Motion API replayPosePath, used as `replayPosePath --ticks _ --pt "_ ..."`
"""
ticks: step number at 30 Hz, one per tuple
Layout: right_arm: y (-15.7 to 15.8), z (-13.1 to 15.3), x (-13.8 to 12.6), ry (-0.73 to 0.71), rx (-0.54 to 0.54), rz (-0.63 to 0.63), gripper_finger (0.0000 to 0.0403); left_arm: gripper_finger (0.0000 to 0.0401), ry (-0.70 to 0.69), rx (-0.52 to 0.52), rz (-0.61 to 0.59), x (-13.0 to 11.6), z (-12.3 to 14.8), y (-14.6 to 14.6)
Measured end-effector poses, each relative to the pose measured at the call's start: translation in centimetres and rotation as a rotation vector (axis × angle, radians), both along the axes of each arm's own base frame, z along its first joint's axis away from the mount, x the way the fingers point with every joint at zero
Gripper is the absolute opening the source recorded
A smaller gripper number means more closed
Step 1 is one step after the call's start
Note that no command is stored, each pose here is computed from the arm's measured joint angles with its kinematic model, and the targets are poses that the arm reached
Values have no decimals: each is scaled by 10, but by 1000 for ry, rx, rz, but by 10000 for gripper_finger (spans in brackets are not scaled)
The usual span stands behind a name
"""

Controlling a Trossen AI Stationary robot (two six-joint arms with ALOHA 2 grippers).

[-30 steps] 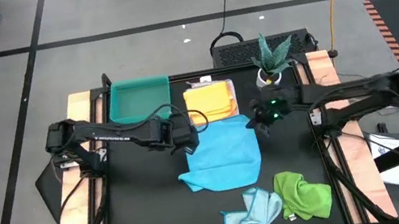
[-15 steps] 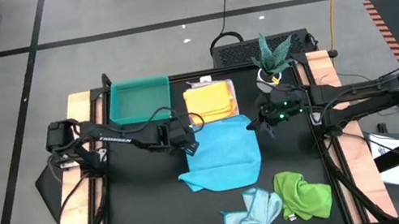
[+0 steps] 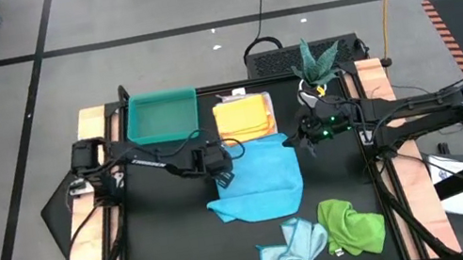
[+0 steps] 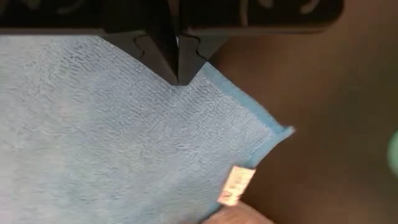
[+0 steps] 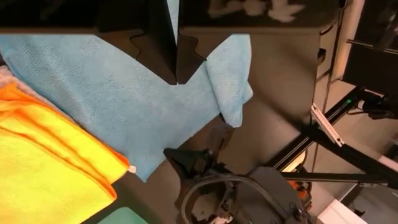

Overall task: Fold microfiber towels
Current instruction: Fold the blue microfiber towel

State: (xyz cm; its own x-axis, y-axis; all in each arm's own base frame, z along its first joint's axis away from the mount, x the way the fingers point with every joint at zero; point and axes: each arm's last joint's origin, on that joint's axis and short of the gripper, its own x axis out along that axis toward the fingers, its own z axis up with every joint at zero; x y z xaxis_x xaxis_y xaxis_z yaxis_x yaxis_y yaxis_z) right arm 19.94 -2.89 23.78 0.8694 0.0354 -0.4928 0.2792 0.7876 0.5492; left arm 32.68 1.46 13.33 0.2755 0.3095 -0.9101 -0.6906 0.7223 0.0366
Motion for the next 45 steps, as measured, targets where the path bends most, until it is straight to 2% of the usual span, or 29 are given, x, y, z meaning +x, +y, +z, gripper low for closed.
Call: replayPosePath --ticks 4,7,11,16,21,25,27,31,34,39,45 --pt "0 0 0 4 17 4 0 5 126 39 28 -12 -2 10" --pt "2 0 0 2 38 37 0 4 152 52 38 -16 0 18" --pt "4 0 0 4 110 68 0 4 111 35 35 -15 8 24" --pt "10 -3 1 33 177 108 0 13 4 56 5 -13 38 20" --pt "19 -26 18 148 212 118 0 7 -79 84 -10 -18 60 14" --pt "32 -48 31 254 267 220 0 4 -88 50 -66 -18 64 6" --pt "38 -56 34 294 328 295 0 8 -87 18 -89 -18 63 1" --pt "44 -59 38 306 485 420 0 11 -102 -30 -90 -18 63 -4" --pt "47 -60 38 319 546 466 0 9 -114 -47 -79 -18 65 -5" --pt "58 -62 41 355 607 472 0 3 -117 -53 -59 -19 65 -5" --pt "81 -73 48 383 548 334 0 12 -110 -20 -55 -19 66 2"
